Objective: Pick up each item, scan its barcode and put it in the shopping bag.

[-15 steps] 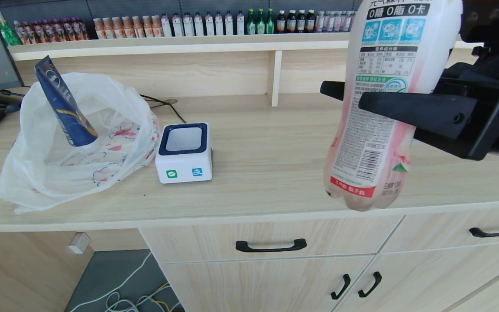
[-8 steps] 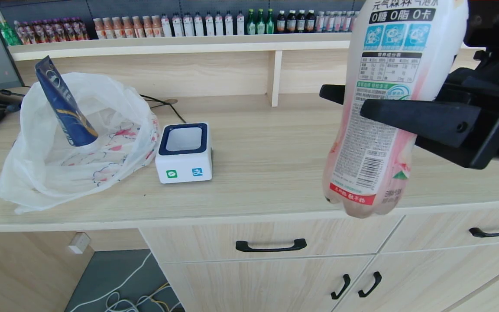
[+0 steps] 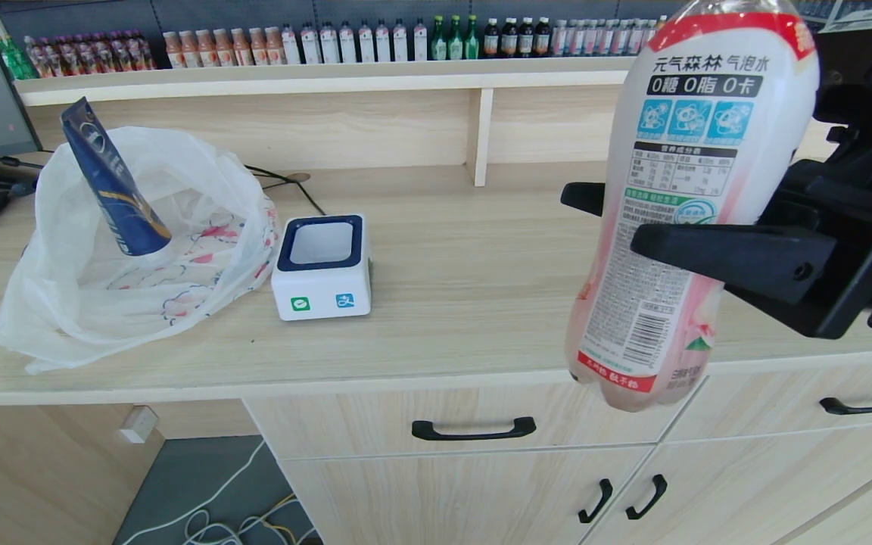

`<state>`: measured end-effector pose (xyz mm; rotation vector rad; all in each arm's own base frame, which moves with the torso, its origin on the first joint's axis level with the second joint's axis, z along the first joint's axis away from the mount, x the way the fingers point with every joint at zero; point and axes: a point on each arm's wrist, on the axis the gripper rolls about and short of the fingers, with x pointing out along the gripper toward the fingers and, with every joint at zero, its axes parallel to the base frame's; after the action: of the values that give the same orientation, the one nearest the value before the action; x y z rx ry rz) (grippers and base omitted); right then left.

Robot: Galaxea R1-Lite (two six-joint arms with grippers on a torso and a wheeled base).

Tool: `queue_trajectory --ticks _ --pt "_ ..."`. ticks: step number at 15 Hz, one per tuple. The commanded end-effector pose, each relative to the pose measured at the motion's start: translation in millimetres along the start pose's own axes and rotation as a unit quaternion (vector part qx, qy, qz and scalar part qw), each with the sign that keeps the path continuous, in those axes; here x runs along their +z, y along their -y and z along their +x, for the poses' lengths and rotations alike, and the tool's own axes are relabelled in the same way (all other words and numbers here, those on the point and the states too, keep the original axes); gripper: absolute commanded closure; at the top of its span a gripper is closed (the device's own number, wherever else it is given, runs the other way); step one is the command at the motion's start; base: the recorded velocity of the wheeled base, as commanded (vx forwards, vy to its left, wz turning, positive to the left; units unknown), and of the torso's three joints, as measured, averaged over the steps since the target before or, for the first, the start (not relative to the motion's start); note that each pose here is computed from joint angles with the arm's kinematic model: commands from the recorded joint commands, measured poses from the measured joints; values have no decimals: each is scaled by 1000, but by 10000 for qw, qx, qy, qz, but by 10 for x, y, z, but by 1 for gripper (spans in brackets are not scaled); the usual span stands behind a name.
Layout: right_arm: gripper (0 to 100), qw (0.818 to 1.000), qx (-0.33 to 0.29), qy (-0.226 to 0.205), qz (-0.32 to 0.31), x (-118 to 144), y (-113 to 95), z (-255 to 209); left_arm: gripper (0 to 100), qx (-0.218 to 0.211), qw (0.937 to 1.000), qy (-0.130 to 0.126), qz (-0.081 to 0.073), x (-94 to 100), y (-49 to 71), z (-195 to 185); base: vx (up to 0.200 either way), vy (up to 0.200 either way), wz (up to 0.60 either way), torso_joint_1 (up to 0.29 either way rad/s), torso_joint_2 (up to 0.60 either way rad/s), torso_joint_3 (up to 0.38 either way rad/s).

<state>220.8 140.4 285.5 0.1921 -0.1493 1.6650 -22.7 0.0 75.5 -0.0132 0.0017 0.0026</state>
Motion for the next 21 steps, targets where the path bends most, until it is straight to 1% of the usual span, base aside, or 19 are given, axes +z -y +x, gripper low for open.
queue_trajectory --ticks 1,12,13,15,17,20,21 --pt "100 10000 18 11 -24 13 -8 6 0 3 10000 1 -3 0 0 0 0 0 0 0 0 0" --pt "100 10000 -35 39 -71 21 -33 -9 0 3 10000 1 -3 0 0 0 0 0 0 0 0 0" --pt "100 9998 -74 94 -141 64 -80 -24 0 3 10000 1 -3 0 0 0 0 0 0 0 0 0" --pt "100 9989 -385 248 -127 56 -114 -44 0 3 10000 1 -3 0 0 0 0 0 0 0 0 0" --pt "100 9975 -542 291 -348 45 -97 -51 0 3 10000 1 -3 0 0 0 0 0 0 0 0 0" --pt "100 9921 -1035 464 -539 17 -73 -63 0 3 10000 1 -3 0 0 0 0 0 0 0 0 0" --pt "100 9843 -1487 574 -757 -20 -57 -67 0 3 10000 1 -3 0 0 0 0 0 0 0 0 0"
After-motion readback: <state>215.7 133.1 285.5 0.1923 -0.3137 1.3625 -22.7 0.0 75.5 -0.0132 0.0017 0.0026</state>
